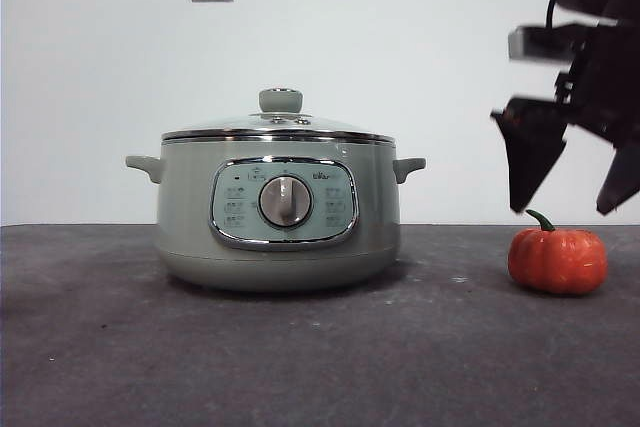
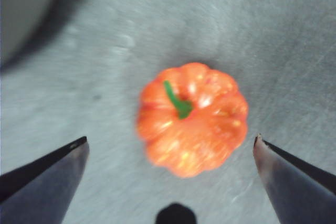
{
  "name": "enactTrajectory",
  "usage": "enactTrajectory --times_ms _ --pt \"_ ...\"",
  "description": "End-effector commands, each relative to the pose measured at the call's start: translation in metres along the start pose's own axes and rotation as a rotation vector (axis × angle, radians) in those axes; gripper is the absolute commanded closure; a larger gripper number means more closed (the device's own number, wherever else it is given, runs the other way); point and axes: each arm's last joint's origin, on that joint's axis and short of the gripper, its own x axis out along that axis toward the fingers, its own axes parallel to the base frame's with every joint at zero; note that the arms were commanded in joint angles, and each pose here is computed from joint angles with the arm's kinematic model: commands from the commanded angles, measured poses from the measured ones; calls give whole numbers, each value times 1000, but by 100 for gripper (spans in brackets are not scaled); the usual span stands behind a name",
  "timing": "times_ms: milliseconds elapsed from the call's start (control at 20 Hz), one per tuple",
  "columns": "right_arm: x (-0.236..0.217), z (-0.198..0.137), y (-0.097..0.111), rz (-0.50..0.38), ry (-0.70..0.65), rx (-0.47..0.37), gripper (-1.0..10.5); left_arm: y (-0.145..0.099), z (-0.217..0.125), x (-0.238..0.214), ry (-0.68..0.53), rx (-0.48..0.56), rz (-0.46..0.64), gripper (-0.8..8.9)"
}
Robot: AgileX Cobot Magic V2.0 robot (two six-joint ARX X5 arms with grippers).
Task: Pick up the pumpkin,open the lid,put the pumpkin in the pot,close the lid
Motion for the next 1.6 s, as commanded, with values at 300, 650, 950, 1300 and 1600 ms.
enactTrajectory --times_ms 300,650,950,1300,1600 --pt "29 1 -1 -2 32 -20 193 0 1 0 -4 10 -4 -39" --pt "39 -2 -2 -21 64 -18 359 0 1 0 -4 10 -4 -39" --pt "39 -2 -3 -18 70 -4 959 0 1 0 -4 10 -3 -39" --pt "-7 4 -1 -28 -48 27 959 1 1 1 -5 11 -1 -34" --pt "-117 -11 13 -33 -314 34 959 13 16 24 -4 32 -42 -31"
